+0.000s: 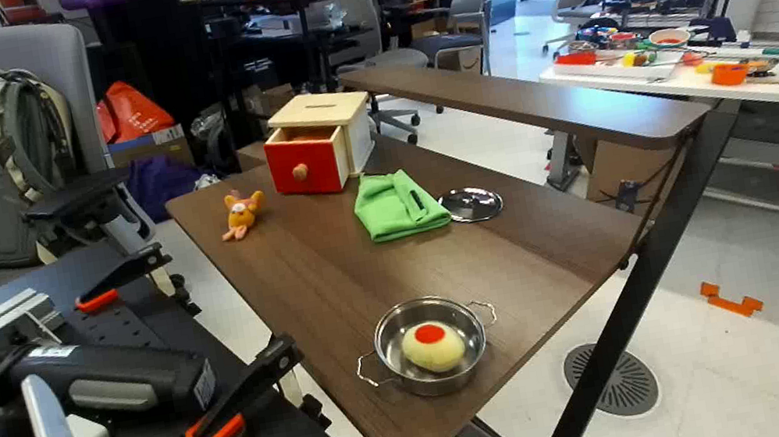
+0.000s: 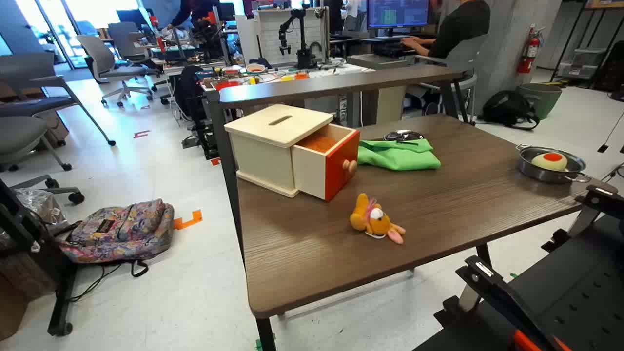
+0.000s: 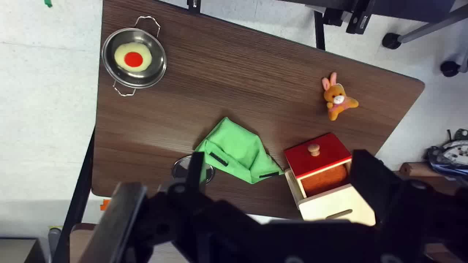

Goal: Pick up the lid from the table and put it on the pot.

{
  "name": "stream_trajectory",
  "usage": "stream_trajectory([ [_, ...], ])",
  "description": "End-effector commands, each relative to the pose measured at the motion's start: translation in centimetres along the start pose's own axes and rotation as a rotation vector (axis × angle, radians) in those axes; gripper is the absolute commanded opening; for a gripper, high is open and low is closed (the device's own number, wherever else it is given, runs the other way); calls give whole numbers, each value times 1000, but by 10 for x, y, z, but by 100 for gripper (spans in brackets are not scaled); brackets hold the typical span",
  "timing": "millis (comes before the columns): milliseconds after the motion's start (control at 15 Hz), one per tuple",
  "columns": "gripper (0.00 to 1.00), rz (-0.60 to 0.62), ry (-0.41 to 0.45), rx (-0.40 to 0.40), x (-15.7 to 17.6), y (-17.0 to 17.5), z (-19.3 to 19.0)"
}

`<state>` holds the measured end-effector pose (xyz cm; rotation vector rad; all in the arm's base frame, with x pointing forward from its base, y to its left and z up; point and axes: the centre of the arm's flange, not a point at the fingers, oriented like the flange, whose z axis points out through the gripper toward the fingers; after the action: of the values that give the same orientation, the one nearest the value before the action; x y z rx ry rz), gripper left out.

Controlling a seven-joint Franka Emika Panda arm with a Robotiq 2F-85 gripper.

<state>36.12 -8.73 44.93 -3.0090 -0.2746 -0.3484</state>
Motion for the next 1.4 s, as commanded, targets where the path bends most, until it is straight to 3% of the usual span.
stream_trajectory([
  [0,100,0,0,0,0,0,0],
  [267,100,0,0,0,0,0,0],
  [733,100,172,11,54,86,3,24],
  [933,100,251,-5,23,126,9,62],
  [1333,100,335,64,-107,179,28,174],
])
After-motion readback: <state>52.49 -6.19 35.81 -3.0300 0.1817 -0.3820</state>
